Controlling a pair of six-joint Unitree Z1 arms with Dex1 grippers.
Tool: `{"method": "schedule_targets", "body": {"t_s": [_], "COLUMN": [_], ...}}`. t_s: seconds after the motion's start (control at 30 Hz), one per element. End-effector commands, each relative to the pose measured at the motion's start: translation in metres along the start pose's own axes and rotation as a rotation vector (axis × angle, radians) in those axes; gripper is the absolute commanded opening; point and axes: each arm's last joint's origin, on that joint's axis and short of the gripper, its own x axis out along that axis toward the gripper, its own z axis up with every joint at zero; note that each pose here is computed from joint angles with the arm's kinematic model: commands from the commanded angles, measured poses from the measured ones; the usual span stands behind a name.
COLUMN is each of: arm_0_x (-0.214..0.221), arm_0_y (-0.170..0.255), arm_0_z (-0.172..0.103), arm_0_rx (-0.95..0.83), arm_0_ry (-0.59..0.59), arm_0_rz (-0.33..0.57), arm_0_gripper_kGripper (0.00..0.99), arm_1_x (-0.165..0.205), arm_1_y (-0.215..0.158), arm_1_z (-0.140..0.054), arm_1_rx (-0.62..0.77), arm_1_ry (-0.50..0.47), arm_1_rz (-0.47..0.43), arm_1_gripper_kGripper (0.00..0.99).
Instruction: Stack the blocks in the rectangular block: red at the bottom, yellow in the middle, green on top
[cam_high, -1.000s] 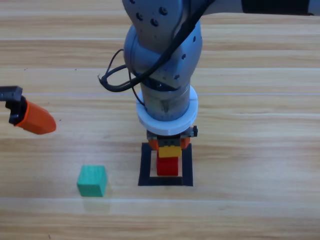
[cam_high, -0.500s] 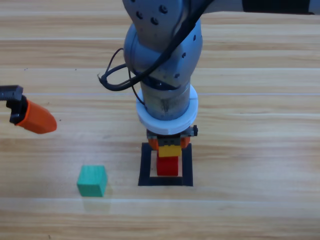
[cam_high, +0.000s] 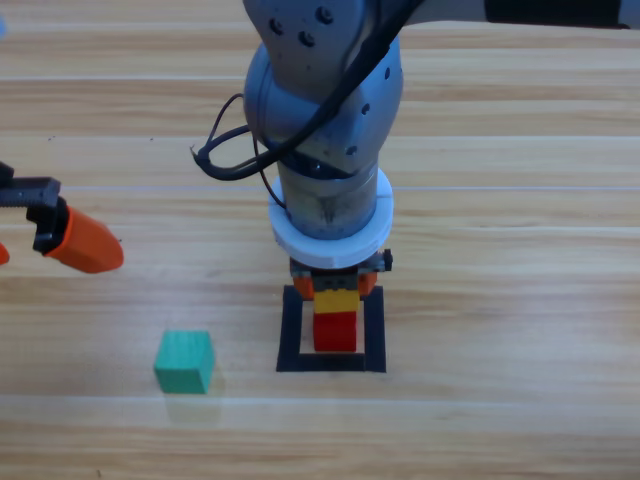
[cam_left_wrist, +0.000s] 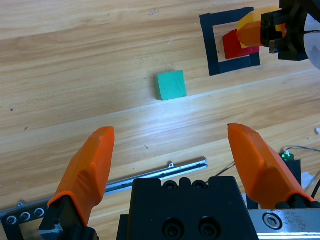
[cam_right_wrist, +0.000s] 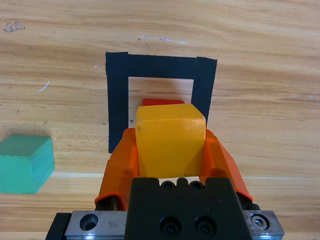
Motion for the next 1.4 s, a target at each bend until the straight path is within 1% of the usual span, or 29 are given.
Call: {"method": "schedule_targets", "body": {"t_s": [0.03, 0.07, 0.1, 0.13, 0.37, 0.47, 0.6, 0.67, 0.77, 0.8, 0.87, 0.97, 1.03, 1.1, 1.17, 1.3, 1.4], "arm_0_x": [0.012, 0.012, 0.013, 0.013, 0.017, 0.017, 0.024, 0.037, 0.069, 0.083, 0.105, 0.131, 0.142, 0.151, 0.158, 0.175, 0.19], "arm_0_y": [0.002, 0.002, 0.001, 0.001, -0.001, -0.001, -0.003, -0.008, -0.018, -0.021, -0.026, -0.031, -0.033, -0.035, -0.036, -0.04, -0.042], "arm_0_z": [-0.001, -0.001, -0.001, -0.001, 0.001, 0.001, 0.001, 0.005, 0.011, 0.013, 0.015, 0.017, 0.017, 0.016, 0.016, 0.016, 0.015], "arm_0_rx": [-0.018, -0.019, -0.018, -0.018, -0.017, -0.017, -0.039, -0.048, -0.061, -0.069, -0.074, -0.076, -0.077, -0.076, -0.079, -0.078, -0.072], "arm_0_ry": [0.025, 0.027, 0.028, 0.029, 0.036, 0.036, 0.036, 0.056, 0.11, 0.134, 0.17, 0.207, 0.22, 0.232, 0.242, 0.263, 0.285], "arm_0_rz": [0.021, 0.02, 0.023, 0.024, 0.028, 0.028, 0.036, 0.053, 0.103, 0.126, 0.156, 0.181, 0.19, 0.193, 0.2, 0.218, 0.24], "arm_0_gripper_kGripper": [0.963, 0.963, 0.963, 0.963, 0.963, 0.963, 0.96, 0.96, 0.96, 0.96, 0.96, 0.96, 0.96, 0.96, 0.96, 0.96, 0.96], "arm_1_x": [0.037, 0.039, 0.04, 0.04, 0.03, -0.001, -0.063, -0.095, -0.129, -0.14, -0.152, -0.147, -0.148, -0.146, -0.142, -0.126, -0.123], "arm_1_y": [0.014, 0.014, 0.015, 0.015, 0.017, 0.014, 0.002, -0.012, -0.037, -0.053, -0.089, -0.16, -0.191, -0.209, -0.219, -0.239, -0.247], "arm_1_z": [-0.016, -0.016, -0.016, -0.016, -0.013, -0.01, -0.014, -0.019, -0.027, -0.032, -0.049, -0.077, -0.092, -0.097, -0.098, -0.096, -0.102], "arm_1_rx": [-0.032, -0.033, -0.034, -0.035, -0.034, -0.035, -0.058, -0.077, -0.092, -0.097, -0.111, -0.104, -0.114, -0.136, -0.158, -0.167, -0.174], "arm_1_ry": [0.042, 0.043, 0.043, 0.044, 0.035, -0.015, -0.123, -0.173, -0.218, -0.237, -0.294, -0.408, -0.454, -0.47, -0.478, -0.482, -0.494], "arm_1_rz": [-0.073, -0.074, -0.074, -0.075, -0.06, -0.027, 0.04, 0.067, 0.089, 0.107, 0.185, 0.367, 0.414, 0.399, 0.384, 0.419, 0.424], "arm_1_gripper_kGripper": [0.606, 0.792, 0.951, 0.986, 0.99, 0.99, 0.99, 0.99, 0.989, 0.989, 0.989, 0.99, 0.99, 0.99, 0.99, 0.99, 0.99]}}
